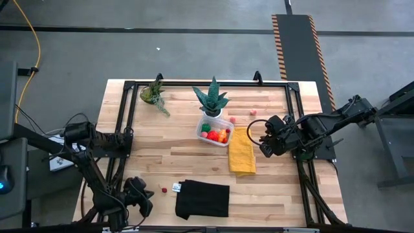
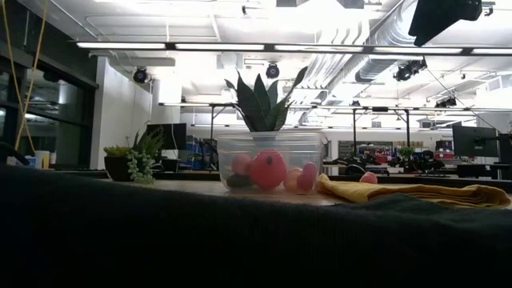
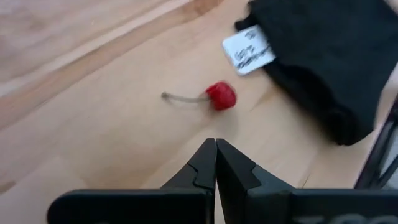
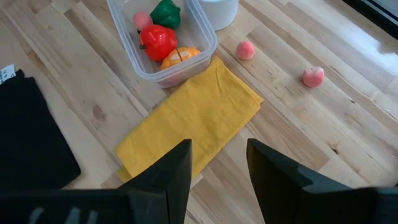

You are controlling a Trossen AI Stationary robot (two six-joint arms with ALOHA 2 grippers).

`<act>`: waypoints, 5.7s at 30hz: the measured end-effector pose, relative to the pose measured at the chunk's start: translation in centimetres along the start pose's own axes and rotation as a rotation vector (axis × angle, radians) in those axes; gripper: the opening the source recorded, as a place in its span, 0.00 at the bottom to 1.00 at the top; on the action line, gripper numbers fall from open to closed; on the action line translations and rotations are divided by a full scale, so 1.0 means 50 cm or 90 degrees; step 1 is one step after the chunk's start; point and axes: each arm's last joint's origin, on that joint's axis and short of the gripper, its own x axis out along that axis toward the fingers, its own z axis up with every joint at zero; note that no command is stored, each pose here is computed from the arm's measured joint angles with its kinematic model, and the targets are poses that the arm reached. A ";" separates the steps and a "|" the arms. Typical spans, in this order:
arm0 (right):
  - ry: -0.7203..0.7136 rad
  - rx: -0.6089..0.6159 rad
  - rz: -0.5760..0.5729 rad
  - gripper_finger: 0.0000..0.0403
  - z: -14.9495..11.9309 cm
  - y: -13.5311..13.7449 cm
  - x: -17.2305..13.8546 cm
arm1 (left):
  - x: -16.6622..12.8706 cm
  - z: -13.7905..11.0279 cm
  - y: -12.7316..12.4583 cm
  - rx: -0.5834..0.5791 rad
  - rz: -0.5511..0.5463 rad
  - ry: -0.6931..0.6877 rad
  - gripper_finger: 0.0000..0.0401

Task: Pick and placing Produce into tupperware
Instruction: Put the red cherry into the transparent container

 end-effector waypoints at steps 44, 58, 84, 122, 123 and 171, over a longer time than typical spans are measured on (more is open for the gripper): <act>-0.009 0.033 -0.005 0.36 0.001 0.000 0.000 | 0.057 0.050 -0.028 0.558 0.052 0.088 0.43; -0.018 0.045 -0.010 0.36 0.002 -0.001 0.000 | 0.070 0.062 -0.036 0.647 0.043 0.109 0.36; -0.028 0.064 -0.016 0.36 0.002 -0.002 0.000 | 0.092 0.084 -0.033 0.701 0.062 0.158 0.34; -0.030 0.059 -0.017 0.36 0.002 -0.002 0.000 | 0.095 0.081 -0.031 0.686 0.055 0.159 0.34; -0.030 0.059 -0.017 0.36 0.002 -0.002 0.000 | 0.095 0.082 -0.031 0.683 0.056 0.157 0.34; -0.036 0.059 -0.020 0.36 0.003 -0.002 0.000 | 0.096 0.080 -0.032 0.670 0.052 0.163 0.01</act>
